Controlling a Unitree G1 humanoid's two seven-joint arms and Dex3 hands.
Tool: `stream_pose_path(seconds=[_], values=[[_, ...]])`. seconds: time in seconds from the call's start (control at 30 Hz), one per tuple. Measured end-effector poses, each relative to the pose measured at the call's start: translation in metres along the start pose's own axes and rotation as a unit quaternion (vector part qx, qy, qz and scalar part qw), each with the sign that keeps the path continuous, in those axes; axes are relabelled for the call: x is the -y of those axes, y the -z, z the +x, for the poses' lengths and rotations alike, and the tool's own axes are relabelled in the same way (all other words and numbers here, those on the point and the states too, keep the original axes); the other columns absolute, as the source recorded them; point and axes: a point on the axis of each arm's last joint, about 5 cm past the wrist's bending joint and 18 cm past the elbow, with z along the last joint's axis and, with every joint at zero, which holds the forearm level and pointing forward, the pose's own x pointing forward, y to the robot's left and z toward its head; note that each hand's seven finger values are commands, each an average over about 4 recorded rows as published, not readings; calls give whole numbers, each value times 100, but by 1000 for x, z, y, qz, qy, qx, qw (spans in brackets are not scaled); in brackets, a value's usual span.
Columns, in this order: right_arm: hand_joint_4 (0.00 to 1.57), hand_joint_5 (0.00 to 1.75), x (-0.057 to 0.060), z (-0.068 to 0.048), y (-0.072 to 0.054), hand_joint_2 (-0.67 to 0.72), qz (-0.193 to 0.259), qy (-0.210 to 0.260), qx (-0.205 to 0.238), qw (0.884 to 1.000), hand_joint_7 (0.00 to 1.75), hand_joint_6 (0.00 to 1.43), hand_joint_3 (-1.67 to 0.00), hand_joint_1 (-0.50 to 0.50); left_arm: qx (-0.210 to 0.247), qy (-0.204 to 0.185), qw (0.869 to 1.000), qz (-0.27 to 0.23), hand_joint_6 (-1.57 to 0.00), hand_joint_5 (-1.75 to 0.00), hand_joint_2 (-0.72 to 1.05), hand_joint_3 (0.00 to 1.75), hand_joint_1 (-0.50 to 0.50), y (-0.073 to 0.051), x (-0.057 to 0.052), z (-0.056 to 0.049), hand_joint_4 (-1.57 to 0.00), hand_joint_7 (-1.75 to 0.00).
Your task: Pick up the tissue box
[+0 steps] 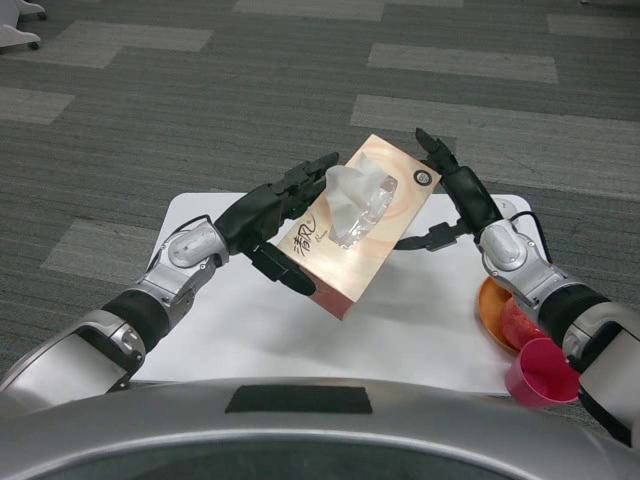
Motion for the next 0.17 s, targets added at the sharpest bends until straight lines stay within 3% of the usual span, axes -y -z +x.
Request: stream_pose_path(seconds=[0.17], values=[[14, 29, 0, 0, 0, -41, 0, -2, 0, 1000, 0, 0, -40, -42, 0, 0, 1000, 0, 0, 0, 43, 9, 50, 0, 0, 0, -11, 0]])
